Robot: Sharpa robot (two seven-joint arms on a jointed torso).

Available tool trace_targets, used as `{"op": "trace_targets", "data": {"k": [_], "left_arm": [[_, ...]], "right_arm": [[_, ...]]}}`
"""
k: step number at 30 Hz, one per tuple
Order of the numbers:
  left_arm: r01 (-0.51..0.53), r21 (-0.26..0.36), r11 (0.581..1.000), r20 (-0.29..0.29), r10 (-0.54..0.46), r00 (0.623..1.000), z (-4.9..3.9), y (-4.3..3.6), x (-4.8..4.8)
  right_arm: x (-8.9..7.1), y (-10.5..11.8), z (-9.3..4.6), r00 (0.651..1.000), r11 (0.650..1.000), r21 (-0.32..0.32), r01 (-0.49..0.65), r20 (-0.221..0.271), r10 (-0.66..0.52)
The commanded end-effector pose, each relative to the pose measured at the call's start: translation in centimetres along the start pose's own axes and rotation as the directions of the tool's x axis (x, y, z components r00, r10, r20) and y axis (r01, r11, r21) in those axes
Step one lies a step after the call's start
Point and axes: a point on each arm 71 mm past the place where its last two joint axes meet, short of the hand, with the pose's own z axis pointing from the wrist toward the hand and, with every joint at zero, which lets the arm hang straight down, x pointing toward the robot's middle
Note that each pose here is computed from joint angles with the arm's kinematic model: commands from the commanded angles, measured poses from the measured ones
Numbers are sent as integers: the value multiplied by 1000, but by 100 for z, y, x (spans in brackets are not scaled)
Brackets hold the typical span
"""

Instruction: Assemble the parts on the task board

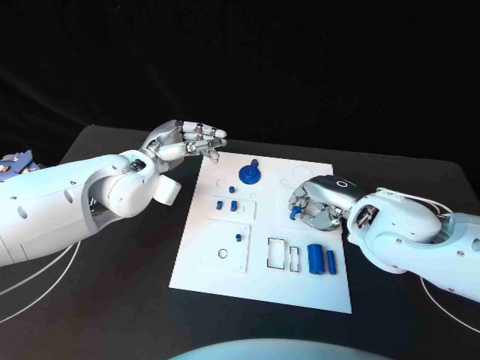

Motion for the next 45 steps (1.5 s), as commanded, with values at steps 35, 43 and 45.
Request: {"op": "trace_targets", "data": {"k": [35, 43, 45], "left_arm": [[13, 3, 1000, -24, -13, 1000, 35, 3, 48], [16, 5, 1000, -30, -15, 999, 55, 5, 73], [16, 5, 1000, -31, -16, 999, 56, 5, 77]], "right_arm": [[-237, 784, -70, 988, 967, -242, -80, 109, 109], [42, 1195, 84, 987, 931, -342, -130, 47, 155], [107, 1250, 108, 986, 925, -353, -140, 33, 162]]}}
